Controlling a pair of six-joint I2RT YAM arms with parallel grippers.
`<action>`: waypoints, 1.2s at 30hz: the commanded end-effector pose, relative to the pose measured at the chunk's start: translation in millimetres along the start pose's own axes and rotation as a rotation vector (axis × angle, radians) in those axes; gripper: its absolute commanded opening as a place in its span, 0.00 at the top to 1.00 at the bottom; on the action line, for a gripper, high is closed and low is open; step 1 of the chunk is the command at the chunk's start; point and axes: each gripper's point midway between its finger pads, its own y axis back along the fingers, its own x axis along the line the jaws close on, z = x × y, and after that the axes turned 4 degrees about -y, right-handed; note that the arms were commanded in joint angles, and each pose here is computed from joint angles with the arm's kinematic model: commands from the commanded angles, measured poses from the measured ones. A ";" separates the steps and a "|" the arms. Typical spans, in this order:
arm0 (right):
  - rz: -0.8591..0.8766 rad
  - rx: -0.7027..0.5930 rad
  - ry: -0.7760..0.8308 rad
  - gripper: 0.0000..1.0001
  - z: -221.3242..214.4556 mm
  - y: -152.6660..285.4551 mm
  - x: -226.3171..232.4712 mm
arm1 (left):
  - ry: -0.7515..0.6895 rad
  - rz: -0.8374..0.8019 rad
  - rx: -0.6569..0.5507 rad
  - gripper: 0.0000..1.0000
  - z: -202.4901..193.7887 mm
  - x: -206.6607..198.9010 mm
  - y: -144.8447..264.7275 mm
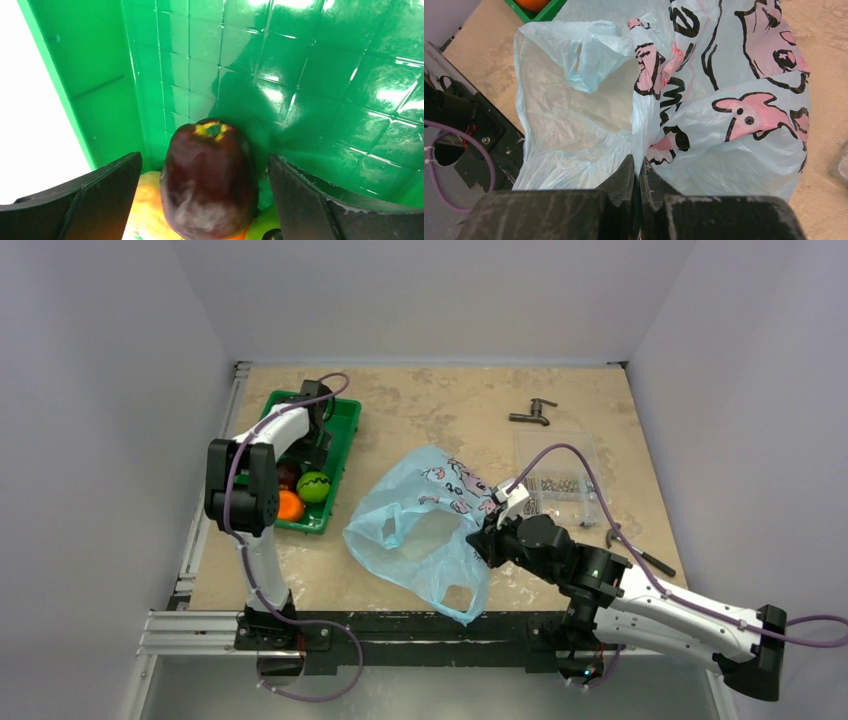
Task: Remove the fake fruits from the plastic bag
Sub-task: Place the fake fruit in the bin, then place the plastic bag at the center of the board.
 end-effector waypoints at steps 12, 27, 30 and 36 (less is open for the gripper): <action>-0.051 -0.019 0.012 0.94 8.3 -6.2 -4.6 | 0.117 -0.097 -0.207 0.00 22.6 19.8 68.2; -0.262 -0.061 -0.056 0.21 61.2 23.6 -19.4 | 0.473 -0.718 -0.637 0.01 -15.7 -14.1 252.3; -0.295 -0.076 -0.070 0.12 79.0 39.6 -20.5 | 0.513 -0.872 -0.708 0.02 -40.1 -23.6 291.6; -0.318 -0.192 -0.088 0.01 136.7 86.6 -18.3 | 0.554 -1.023 -0.834 0.02 -85.8 -13.5 364.4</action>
